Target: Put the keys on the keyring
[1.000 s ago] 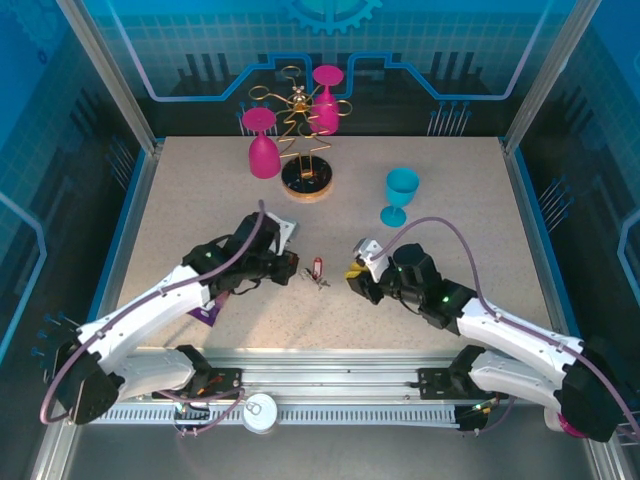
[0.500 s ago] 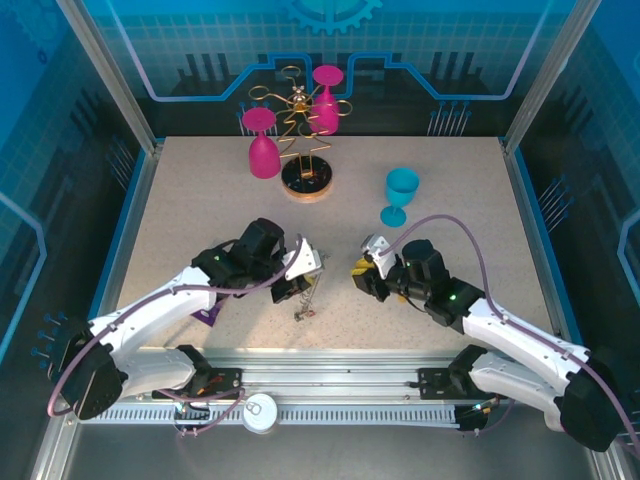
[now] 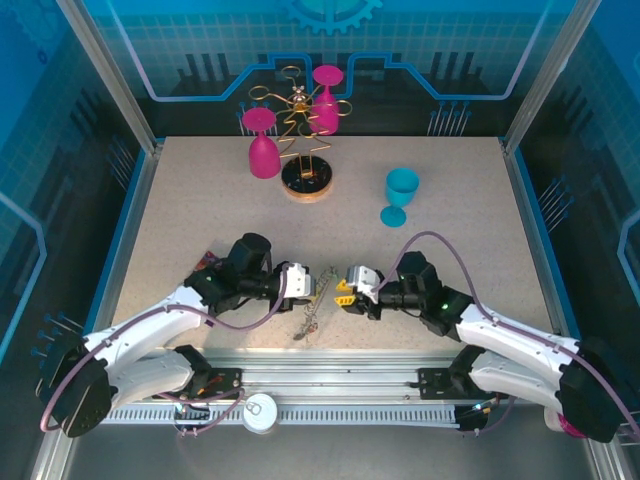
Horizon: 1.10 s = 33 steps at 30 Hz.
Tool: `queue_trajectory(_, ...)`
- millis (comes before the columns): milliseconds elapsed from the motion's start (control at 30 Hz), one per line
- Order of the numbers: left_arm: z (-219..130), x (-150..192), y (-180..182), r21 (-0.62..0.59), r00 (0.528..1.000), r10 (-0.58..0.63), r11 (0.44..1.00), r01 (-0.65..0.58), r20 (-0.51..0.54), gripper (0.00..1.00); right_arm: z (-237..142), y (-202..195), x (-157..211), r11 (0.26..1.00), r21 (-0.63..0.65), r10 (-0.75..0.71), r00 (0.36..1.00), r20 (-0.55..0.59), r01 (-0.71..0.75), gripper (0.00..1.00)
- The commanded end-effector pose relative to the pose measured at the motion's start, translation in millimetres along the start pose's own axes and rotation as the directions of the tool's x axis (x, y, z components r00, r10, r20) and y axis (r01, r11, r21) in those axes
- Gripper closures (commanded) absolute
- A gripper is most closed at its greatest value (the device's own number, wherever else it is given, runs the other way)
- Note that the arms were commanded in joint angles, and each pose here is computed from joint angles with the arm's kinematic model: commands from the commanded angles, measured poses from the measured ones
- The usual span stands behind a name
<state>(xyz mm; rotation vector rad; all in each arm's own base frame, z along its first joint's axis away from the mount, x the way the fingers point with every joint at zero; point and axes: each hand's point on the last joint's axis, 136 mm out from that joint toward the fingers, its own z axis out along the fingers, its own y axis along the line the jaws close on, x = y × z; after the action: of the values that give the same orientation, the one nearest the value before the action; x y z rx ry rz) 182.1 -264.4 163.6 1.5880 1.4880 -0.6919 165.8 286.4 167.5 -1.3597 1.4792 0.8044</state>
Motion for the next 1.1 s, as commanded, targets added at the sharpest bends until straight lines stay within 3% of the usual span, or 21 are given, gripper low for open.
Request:
queue_trajectory(0,-4,-16,-4,0.017,0.991,0.102,0.994,-0.104,0.089,1.00,8,7,-14,0.993,-0.028,-0.114,0.992,0.060,0.116,0.76)
queue_trajectory(467,-4,-22,-9,0.029,0.986,0.077,0.996,-0.082,0.146,1.00,21,2,-16,0.989,0.013,-0.150,0.987,0.058,0.149,0.78)
queue_trajectory(933,2,-18,-4,0.048,0.991,-0.080,0.996,0.076,0.109,1.00,28,2,-14,0.990,0.012,-0.143,0.987,0.071,0.143,0.85)
queue_trajectory(1067,3,-16,-2,0.051,0.990,-0.099,0.994,0.095,0.098,1.00,31,4,-16,0.991,-0.004,-0.135,0.987,0.089,0.136,0.93)
